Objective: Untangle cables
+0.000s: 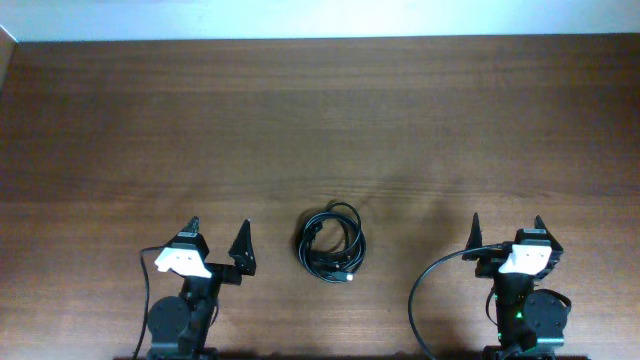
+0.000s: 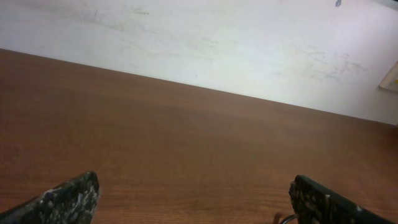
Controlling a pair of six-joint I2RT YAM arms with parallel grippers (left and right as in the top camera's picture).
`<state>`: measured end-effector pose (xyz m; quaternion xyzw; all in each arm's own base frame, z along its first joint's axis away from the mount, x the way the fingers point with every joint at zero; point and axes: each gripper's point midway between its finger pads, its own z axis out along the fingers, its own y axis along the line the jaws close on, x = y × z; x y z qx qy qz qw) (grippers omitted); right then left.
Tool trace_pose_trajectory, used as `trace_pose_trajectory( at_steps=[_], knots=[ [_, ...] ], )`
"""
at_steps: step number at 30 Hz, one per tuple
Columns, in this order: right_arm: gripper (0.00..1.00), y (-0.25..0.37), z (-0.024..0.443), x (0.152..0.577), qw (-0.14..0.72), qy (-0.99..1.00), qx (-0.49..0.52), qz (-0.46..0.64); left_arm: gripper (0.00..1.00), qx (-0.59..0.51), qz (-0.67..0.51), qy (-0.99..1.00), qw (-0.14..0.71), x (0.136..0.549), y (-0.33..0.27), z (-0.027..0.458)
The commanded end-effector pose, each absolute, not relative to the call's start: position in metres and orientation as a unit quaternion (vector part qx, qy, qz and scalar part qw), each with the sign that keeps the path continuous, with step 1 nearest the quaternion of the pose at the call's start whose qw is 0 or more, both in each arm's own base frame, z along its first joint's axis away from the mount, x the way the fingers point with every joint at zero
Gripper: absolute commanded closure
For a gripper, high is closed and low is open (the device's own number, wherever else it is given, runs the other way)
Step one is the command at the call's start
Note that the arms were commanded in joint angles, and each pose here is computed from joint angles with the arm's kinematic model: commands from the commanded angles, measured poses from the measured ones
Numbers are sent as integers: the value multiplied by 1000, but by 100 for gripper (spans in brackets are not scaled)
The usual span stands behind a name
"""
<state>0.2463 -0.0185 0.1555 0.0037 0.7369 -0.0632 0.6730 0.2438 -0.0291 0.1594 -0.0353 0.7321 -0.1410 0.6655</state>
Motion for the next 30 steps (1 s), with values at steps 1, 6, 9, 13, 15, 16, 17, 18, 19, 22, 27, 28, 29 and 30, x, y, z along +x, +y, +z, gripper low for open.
trace_pose_trajectory(
  at_steps=[1, 6, 9, 13, 15, 16, 17, 18, 19, 22, 27, 28, 29, 30],
  knots=[
    [1, -19, 152, 246, 669, 740, 5, -64, 1, -34, -131, 732, 668, 244, -26, 159],
    [1, -19, 152, 246, 669, 740, 5, -64, 1, -34, -131, 732, 668, 244, -26, 159],
    [1, -19, 152, 246, 669, 740, 5, -64, 1, -34, -131, 732, 668, 244, -26, 159],
    [1, -19, 152, 246, 669, 740, 5, -64, 1, -33, -132, 732, 668, 244, -27, 159],
    [1, -19, 152, 246, 670, 740, 5, -64, 1, -33, -132, 732, 668, 244, -27, 159],
    [1, -19, 152, 246, 670, 740, 5, -64, 1, -33, -132, 732, 668, 244, -27, 159],
    [1, -19, 152, 246, 670, 740, 5, -64, 1, -33, -133, 732, 667, 244, -27, 159],
    [1, -20, 152, 246, 670, 740, 7, -66, 1, -33, -133, 732, 667, 244, -27, 159],
    [1, -20, 152, 246, 670, 740, 7, -64, 1, -33, -132, 731, 668, 244, -27, 160],
    [1, 15, 162, 247, 687, 725, -23, 45, 1, 42, -168, 705, 687, 238, -52, 180],
    [1, 47, 245, 222, 696, 686, 5, 211, 1, 68, -168, 712, 678, 231, -58, 261],
    [1, 51, 261, 212, 690, 690, -1, 217, 1, 73, -175, 719, 668, 233, -61, 278],
    [1, 58, 282, 201, 685, 690, -18, 232, 1, 81, -189, 732, 649, 237, -67, 293],
    [1, 70, 309, 187, 677, 689, -43, 255, 1, 87, -207, 755, 616, 241, -74, 303]
  ],
)
